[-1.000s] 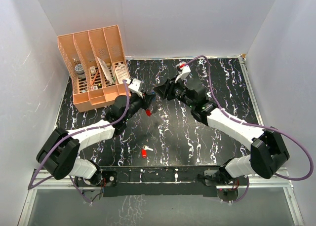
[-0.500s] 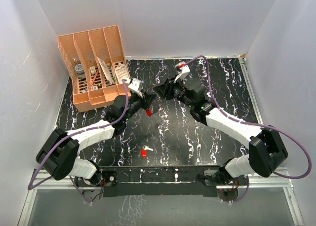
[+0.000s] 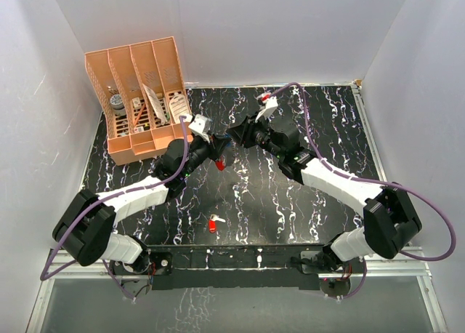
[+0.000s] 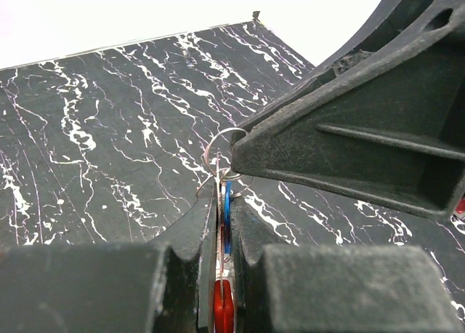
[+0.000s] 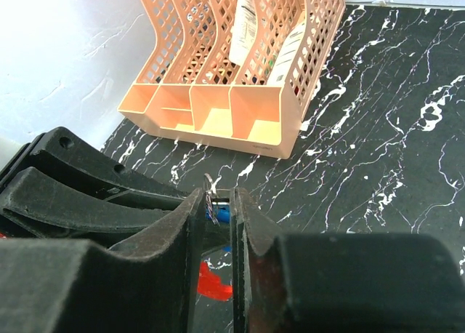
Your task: Put the keys on the keyring
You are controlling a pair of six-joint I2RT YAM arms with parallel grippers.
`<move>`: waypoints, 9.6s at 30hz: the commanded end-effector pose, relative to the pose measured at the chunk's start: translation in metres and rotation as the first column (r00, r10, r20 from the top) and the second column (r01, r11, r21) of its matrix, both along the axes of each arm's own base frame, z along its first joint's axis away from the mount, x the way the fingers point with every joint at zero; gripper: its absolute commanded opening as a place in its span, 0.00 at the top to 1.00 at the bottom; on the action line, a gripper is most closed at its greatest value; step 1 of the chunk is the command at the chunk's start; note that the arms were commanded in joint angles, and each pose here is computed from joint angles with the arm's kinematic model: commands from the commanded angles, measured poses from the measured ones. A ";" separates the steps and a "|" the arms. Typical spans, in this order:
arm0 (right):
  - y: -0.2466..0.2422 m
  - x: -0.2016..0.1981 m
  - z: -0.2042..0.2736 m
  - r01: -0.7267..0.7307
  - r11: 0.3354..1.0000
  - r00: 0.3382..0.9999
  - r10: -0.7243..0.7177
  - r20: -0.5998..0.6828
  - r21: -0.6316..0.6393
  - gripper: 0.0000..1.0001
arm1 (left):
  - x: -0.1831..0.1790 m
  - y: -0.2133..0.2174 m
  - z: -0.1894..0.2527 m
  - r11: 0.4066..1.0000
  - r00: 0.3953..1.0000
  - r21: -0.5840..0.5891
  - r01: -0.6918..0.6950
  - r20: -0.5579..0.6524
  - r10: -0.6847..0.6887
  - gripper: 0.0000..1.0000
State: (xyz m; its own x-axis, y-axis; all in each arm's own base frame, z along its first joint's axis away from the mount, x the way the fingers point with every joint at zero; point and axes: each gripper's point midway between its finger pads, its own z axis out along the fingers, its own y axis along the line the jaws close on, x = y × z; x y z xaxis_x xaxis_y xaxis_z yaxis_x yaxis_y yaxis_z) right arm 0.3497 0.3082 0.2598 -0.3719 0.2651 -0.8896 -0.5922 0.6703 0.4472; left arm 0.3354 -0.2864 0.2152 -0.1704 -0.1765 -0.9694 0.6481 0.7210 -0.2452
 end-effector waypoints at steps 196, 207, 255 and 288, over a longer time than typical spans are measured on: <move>-0.023 -0.009 -0.007 -0.399 0.705 0.887 0.134 -0.442 -0.587 1.00 | 0.042 -0.006 -0.023 0.886 0.819 0.442 -0.137 0.554 -0.150 1.00; -0.015 0.010 -0.004 -0.305 0.763 0.926 0.098 -0.365 -0.570 0.85 | 0.039 -0.013 -0.013 0.923 0.873 0.380 -0.065 0.469 -0.131 1.00; -0.040 0.005 0.088 0.061 0.974 0.948 0.012 0.319 -0.216 0.64 | 0.025 -0.036 0.046 0.999 0.989 0.009 0.051 -0.141 -0.049 1.00; -0.024 0.020 0.069 0.031 0.976 0.961 0.031 0.274 -0.218 0.75 | 0.011 -0.042 0.062 0.992 0.985 -0.023 0.121 -0.125 -0.123 1.00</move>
